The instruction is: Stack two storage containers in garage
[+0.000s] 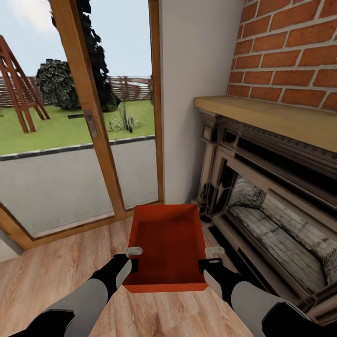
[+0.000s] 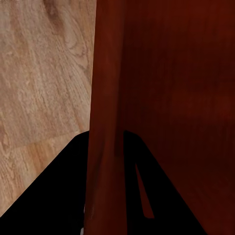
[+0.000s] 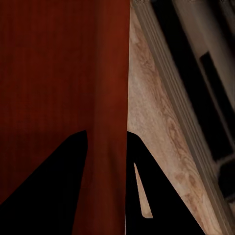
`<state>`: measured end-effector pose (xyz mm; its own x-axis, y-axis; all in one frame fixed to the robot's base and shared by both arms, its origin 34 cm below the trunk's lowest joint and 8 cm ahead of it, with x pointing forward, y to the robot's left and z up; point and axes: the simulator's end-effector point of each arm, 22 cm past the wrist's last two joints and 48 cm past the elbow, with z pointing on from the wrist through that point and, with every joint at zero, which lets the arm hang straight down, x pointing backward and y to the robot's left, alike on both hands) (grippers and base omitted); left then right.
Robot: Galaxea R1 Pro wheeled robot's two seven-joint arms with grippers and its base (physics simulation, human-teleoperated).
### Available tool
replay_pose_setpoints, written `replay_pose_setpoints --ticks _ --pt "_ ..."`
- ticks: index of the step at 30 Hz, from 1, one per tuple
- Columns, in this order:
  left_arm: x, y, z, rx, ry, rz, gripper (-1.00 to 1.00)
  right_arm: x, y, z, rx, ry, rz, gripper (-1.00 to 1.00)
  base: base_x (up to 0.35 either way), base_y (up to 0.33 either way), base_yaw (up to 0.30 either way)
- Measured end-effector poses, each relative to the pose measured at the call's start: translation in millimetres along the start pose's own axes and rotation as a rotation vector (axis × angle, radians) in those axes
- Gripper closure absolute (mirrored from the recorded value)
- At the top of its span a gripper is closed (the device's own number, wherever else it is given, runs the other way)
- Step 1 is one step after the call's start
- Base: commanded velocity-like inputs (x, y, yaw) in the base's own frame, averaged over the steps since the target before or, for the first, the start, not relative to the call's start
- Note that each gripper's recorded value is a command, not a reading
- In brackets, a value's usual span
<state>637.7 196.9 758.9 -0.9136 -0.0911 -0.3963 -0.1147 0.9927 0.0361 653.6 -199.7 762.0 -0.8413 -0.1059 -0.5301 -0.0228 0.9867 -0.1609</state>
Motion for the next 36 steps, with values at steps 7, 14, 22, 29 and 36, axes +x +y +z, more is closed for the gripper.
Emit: replay_pose_setpoints --ticks 7,14,22,29,36 --pt "-5 0 -4.2 0.001 -0.011 -0.001 1.00 -5 -1 -3.5 0.001 -0.011 0.001 1.00 0.000 0.000 0.000" --pt "-9 -1 -8.6 0.001 -0.021 -0.001 1.00 -10 -2 -7.0 0.002 -0.021 0.003 1.00 0.000 0.000 0.000" --pt "-14 -1 -13.6 0.002 -0.034 -0.002 1.00 -16 -4 -11.1 0.004 -0.033 0.004 1.00 0.000 0.000 0.000" --pt "-19 -1 -18.0 0.004 -0.044 -0.003 1.00 -22 -5 -14.8 0.005 -0.044 0.005 1.00 0.000 0.000 0.000" --pt "-23 -1 -22.4 0.004 -0.055 -0.004 1.00 -27 -6 -18.5 0.006 -0.054 0.007 1.00 0.000 0.000 0.000"
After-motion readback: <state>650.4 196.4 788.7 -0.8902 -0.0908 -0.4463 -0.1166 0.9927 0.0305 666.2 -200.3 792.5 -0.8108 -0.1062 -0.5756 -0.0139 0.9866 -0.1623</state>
